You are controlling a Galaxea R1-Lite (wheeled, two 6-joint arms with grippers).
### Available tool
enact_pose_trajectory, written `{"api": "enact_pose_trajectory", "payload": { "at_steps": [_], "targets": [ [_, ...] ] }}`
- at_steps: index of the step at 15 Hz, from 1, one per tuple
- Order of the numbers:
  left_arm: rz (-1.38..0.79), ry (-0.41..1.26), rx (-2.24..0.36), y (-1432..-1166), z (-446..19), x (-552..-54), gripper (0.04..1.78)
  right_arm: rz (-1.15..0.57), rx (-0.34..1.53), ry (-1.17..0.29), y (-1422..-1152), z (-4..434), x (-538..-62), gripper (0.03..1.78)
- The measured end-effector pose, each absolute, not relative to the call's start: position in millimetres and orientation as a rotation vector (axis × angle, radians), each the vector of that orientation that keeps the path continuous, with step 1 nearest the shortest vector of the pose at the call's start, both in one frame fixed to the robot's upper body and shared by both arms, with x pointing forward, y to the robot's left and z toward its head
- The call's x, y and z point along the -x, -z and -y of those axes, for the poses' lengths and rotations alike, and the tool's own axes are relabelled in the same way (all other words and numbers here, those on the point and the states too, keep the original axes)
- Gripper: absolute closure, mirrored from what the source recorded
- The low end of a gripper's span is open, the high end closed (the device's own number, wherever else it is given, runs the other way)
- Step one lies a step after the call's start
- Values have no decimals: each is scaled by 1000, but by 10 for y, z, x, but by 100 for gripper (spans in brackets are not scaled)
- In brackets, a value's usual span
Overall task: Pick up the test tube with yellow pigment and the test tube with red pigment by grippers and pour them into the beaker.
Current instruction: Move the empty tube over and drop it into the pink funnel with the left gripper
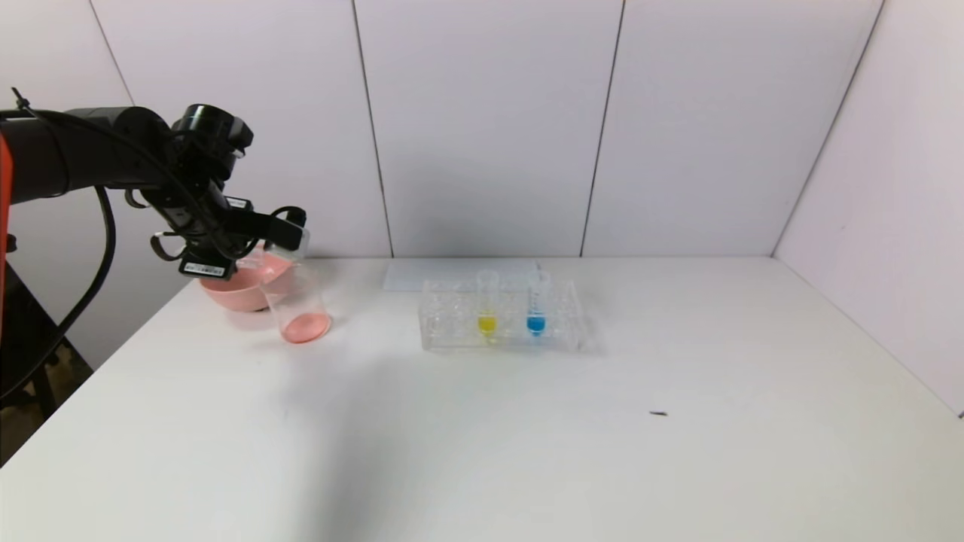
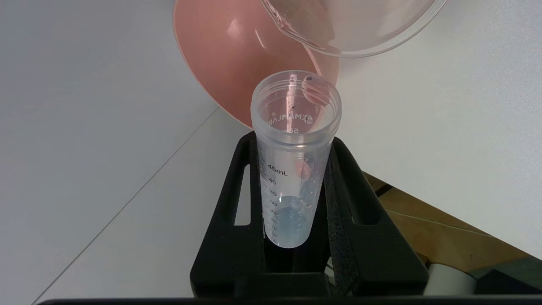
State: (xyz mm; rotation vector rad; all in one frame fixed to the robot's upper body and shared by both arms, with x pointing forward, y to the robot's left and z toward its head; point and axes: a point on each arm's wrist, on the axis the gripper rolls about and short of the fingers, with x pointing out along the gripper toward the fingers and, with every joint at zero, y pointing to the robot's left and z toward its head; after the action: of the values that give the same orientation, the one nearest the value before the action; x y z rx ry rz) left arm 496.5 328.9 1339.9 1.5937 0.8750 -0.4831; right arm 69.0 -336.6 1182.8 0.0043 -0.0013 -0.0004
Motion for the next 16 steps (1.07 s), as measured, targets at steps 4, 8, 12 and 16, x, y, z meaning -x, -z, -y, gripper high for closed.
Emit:
{"api": "enact_pose_trajectory", "payload": {
  "at_steps": [4, 8, 12, 16],
  "targets": [
    [-845, 481, -1562, -13494, -3397, -4897, 138, 1, -4, 0, -11828, 3366, -690, 11],
    [-798, 502, -1468, -13574, -3578, -4811, 138, 1, -5, 0, -11828, 3366, -690, 11],
    [-753, 483, -1304, -13677, -3631, -4719, 138, 1, -5, 0, -11828, 3366, -690, 11],
    [-699, 498, -1108, -13771, -3699, -4615, 138, 1, -5, 0, -11828, 3366, -690, 11]
  ]
}}
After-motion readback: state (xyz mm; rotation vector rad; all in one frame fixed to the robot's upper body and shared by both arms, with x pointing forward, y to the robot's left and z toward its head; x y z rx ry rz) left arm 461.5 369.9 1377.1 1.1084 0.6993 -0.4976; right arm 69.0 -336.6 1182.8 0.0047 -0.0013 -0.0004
